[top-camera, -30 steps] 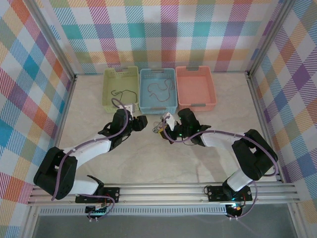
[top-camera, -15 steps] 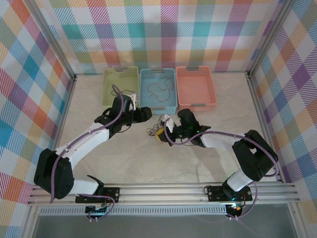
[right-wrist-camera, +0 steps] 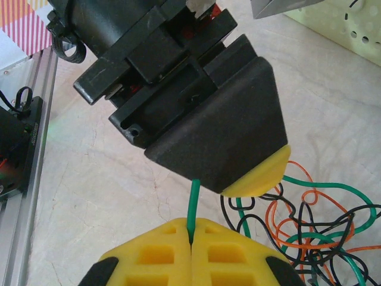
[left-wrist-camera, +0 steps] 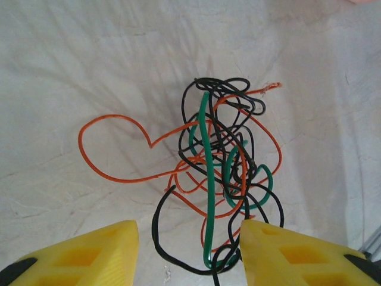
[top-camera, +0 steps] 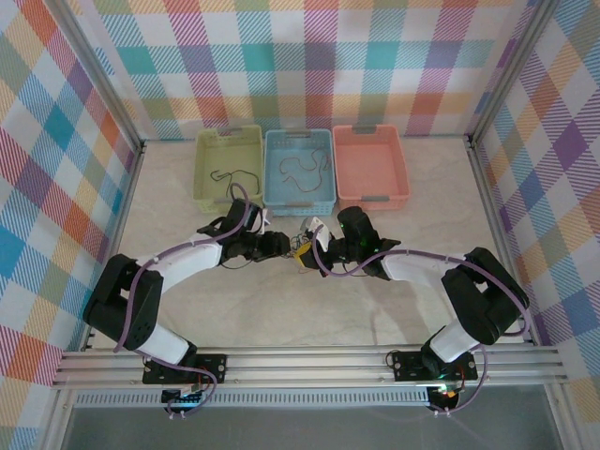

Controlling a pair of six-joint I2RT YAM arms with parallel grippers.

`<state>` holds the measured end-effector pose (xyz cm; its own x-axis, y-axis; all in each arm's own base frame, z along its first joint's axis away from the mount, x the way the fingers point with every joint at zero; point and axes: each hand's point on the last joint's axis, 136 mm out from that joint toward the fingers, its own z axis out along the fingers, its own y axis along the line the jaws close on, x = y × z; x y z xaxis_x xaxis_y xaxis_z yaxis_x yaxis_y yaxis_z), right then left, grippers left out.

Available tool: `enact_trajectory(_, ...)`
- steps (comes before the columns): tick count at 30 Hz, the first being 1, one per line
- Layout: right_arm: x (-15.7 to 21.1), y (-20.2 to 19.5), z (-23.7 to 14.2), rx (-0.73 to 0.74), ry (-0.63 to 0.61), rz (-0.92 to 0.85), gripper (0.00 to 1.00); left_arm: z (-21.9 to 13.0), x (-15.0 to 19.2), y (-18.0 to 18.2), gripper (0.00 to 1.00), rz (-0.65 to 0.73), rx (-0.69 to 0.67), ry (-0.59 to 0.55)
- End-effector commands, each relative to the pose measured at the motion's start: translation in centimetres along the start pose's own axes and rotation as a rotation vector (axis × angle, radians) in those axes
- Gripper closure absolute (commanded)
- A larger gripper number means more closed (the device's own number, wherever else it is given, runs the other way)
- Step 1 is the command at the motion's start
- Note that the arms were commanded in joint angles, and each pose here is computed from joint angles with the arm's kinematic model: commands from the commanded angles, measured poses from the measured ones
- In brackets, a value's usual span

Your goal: Untangle the cables

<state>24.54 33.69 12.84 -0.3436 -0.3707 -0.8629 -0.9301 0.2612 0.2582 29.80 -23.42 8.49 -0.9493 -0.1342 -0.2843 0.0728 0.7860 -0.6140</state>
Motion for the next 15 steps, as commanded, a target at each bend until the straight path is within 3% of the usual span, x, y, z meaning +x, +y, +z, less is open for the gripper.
enact_trajectory(1, -1.1, 0.7, -0.4, -0.017, -0.037, -0.054, 1.00, -0.7, -0.2, -1.5, 0.50, 0.011, 0.078, -0.018)
enact_trajectory(4, -1.1, 0.7, -0.4, -0.015, -0.038, -0.055, 1.00, -0.7, -0.1, -1.8, 0.44, 0.005, 0.096, -0.024)
enact_trajectory(8, -1.0, 0.6, -0.4, -0.010, -0.034, -0.054, 1.00, -0.5, 0.2, -2.1, 0.47, 0.007, 0.111, -0.010)
enact_trajectory(12, -1.1, 0.5, -0.5, -0.005, -0.039, -0.057, 1.00, -0.3, 0.6, -1.9, 0.56, 0.008, 0.095, 0.001)
enact_trajectory(15, -1.1, 0.5, -0.5, 0.001, -0.041, -0.060, 1.00, 0.1, 0.8, -2.0, 0.73, 0.003, 0.105, 0.020)
